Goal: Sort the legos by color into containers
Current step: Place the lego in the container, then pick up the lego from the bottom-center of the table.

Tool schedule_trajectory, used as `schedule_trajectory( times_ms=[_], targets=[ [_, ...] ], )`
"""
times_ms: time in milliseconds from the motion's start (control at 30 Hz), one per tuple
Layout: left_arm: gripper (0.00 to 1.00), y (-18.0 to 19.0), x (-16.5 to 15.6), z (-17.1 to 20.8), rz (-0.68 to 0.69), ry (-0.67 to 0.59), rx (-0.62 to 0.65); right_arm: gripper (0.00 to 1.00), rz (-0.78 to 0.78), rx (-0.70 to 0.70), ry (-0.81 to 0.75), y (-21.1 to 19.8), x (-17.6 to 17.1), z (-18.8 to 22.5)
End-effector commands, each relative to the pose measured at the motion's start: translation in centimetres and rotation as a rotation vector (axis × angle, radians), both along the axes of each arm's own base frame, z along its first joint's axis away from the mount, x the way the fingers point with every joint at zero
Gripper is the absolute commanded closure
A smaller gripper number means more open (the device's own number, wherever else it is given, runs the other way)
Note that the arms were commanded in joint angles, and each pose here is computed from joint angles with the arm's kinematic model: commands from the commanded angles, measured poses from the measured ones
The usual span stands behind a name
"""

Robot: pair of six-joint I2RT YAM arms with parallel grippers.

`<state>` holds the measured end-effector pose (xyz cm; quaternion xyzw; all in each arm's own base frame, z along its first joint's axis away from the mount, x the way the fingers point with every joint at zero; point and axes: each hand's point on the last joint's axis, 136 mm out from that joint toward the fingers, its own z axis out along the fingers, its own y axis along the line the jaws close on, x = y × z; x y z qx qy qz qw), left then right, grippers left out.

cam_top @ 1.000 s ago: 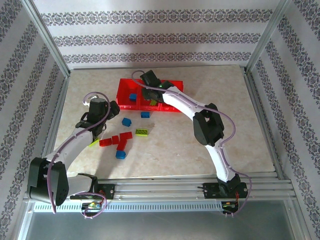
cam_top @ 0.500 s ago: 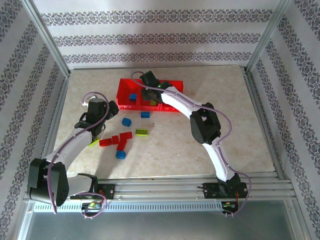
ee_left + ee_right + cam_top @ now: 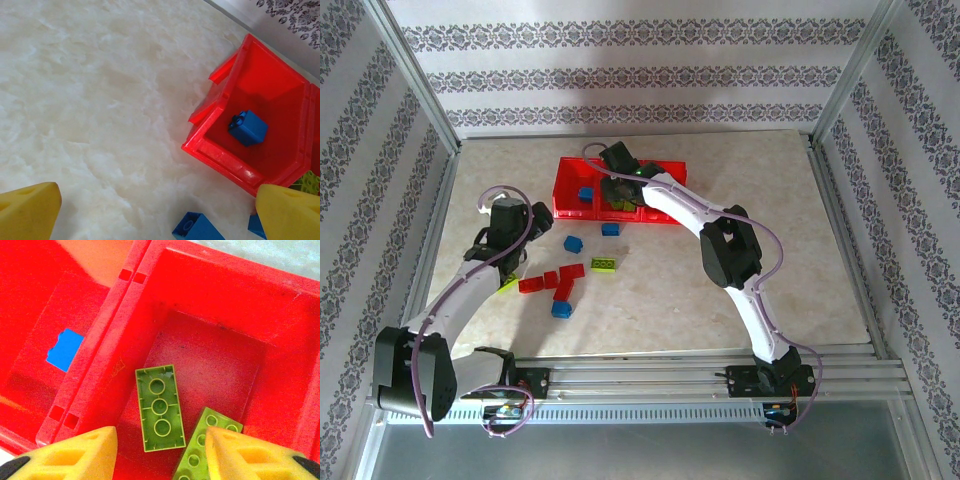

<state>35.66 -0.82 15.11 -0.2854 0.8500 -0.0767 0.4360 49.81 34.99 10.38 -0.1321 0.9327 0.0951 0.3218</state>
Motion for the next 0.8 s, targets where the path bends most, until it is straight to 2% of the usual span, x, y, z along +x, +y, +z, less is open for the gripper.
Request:
schedule_trajectory(
  times_ms=[0, 333, 500, 767],
  targets=[
    [0.00, 0.7, -0.8, -0.4, 0.008, 0.026, 0.011, 0.49, 0.025, 0.008, -0.040, 0.5, -0.5, 2.5],
    [0.00, 1.2, -1.3, -0.9, 0.020, 0.048, 0.009, 0.43, 0.059, 0.008, -0.062, 0.9, -3.1, 4.8],
    [0.00, 1.9, -1.5, -1.4, 0.047, 0.057, -0.004, 0.37, 0.109, -0.020, -0.087, 1.7, -6.1, 6.0],
    [0.00, 3.9, -2.0, -2.1, 0.101, 0.092, -0.035, 0.36, 0.242, -0.102, -0.085, 3.7, -11.7, 5.0]
  ],
)
